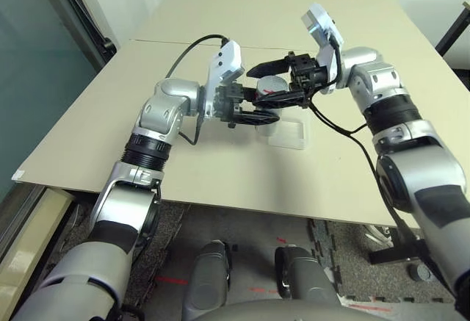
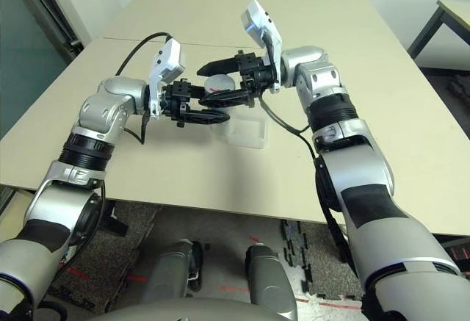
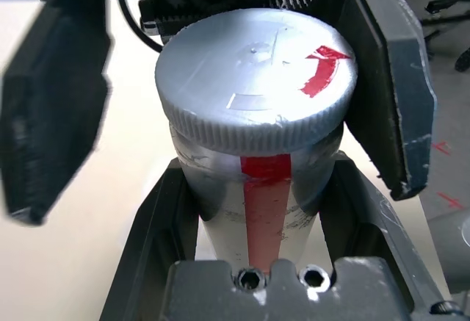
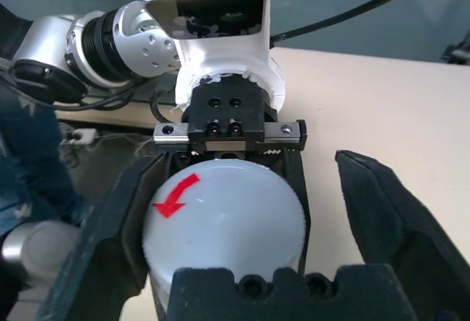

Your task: Pour the medicine from the bottle into the box.

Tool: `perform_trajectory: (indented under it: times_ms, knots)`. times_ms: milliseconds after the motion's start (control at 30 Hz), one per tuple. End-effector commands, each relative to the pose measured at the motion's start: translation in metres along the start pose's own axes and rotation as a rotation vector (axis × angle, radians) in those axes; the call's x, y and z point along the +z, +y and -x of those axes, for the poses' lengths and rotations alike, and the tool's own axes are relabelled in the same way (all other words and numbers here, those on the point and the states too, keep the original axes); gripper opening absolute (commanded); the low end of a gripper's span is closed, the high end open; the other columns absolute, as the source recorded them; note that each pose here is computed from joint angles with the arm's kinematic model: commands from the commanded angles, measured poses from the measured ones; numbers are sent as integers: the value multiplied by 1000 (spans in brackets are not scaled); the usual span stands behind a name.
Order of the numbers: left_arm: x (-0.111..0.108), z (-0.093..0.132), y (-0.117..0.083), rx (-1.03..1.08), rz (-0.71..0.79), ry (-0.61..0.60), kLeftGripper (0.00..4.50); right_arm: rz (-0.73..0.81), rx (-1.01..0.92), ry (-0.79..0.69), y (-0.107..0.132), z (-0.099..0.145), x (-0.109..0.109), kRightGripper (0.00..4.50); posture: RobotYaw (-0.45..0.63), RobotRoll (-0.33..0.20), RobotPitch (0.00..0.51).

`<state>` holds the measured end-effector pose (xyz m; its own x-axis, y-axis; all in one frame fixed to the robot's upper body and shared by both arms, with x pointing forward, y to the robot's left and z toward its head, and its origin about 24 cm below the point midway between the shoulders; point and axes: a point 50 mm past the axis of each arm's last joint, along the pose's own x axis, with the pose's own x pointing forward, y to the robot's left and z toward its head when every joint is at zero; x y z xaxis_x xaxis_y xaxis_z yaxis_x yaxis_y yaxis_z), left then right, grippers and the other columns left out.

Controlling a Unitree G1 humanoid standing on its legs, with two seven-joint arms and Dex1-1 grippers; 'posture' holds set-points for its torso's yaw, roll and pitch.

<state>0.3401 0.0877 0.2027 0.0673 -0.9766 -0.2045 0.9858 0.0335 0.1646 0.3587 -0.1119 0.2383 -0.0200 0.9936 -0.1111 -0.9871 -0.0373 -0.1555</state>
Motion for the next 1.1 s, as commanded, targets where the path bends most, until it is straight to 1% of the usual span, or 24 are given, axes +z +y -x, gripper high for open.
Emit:
perform_trajectory:
  times_ms: [33,100,133,200,467,600,833,1100]
  knots:
    - [8,-12,-8,-120,-48,-31,2481,-7,-173,-14,-2,23,4,4500,-19,0,78]
    - [9,-12,-7,-118,-49,-34,2481,-12,-218,-13,-2,31,4,4500,-24,0,76]
    - [9,-12,-7,-117,-49,-35,2481,-13,-237,-10,-2,35,4,4500,-29,0,83]
    - [8,-11,-6,-113,-47,-38,2481,-17,-274,-12,-2,42,3,4500,-32,0,73]
    - [8,-8,-6,-96,-42,-40,2481,-22,-390,-17,-2,68,3,4500,-28,0,68]
    - [4,-5,-6,-87,-37,-30,2481,-27,-437,-12,-1,80,2,4500,-25,0,64]
    - [3,-1,-5,-82,-35,-24,2481,-24,-475,-8,-1,88,3,4500,-24,0,62]
    - [-1,2,-2,-59,-27,-14,2481,-40,-476,23,12,92,0,4500,-29,0,63]
